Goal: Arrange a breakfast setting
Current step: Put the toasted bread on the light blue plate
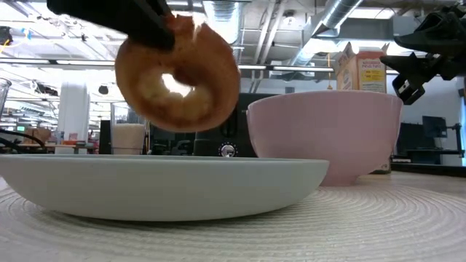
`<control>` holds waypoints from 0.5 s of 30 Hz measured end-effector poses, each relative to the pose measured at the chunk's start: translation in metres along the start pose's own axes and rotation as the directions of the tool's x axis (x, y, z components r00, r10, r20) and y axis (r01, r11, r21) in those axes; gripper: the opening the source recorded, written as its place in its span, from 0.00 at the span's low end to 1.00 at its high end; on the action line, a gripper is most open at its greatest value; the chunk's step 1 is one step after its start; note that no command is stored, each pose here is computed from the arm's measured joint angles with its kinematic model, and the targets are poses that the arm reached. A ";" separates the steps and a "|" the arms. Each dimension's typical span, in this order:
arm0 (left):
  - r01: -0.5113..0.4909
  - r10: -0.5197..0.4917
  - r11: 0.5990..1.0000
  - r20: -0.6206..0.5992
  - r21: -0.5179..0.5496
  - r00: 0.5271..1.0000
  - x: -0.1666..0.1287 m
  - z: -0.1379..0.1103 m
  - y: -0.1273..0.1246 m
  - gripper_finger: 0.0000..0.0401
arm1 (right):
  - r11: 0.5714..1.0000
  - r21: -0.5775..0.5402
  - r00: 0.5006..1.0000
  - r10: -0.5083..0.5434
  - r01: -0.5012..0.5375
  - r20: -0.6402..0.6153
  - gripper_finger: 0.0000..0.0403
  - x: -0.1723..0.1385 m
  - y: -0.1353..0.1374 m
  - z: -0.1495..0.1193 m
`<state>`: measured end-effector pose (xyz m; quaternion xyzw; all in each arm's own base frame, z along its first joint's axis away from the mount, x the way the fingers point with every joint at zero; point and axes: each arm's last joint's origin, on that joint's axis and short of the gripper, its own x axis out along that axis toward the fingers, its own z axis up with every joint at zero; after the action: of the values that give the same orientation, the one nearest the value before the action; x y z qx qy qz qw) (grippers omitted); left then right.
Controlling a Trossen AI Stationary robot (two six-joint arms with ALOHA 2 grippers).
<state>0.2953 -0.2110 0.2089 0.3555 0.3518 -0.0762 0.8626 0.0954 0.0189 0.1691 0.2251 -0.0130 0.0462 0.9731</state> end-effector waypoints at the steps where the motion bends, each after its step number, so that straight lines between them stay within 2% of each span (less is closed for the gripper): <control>1: 0.000 0.000 1.000 0.000 -0.001 1.000 0.000 0.000 0.000 0.04 | 1.000 0.000 1.000 0.000 0.000 0.001 0.42 0.000 0.000 0.000; 6: 0.021 -0.021 1.000 -0.005 0.009 1.000 0.002 -0.003 -0.001 0.04 | 1.000 0.000 1.000 0.000 0.000 0.000 0.42 0.000 0.000 0.000; 15: 0.030 -0.031 0.999 -0.008 -0.019 0.999 0.010 -0.006 0.011 0.04 | 1.000 0.000 1.000 0.000 0.000 0.000 0.42 0.000 0.000 0.000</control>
<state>0.3039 -0.1980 0.2056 0.3424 0.3614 -0.0846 0.8631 0.0954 0.0189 0.1692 0.2252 -0.0133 0.0463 0.9731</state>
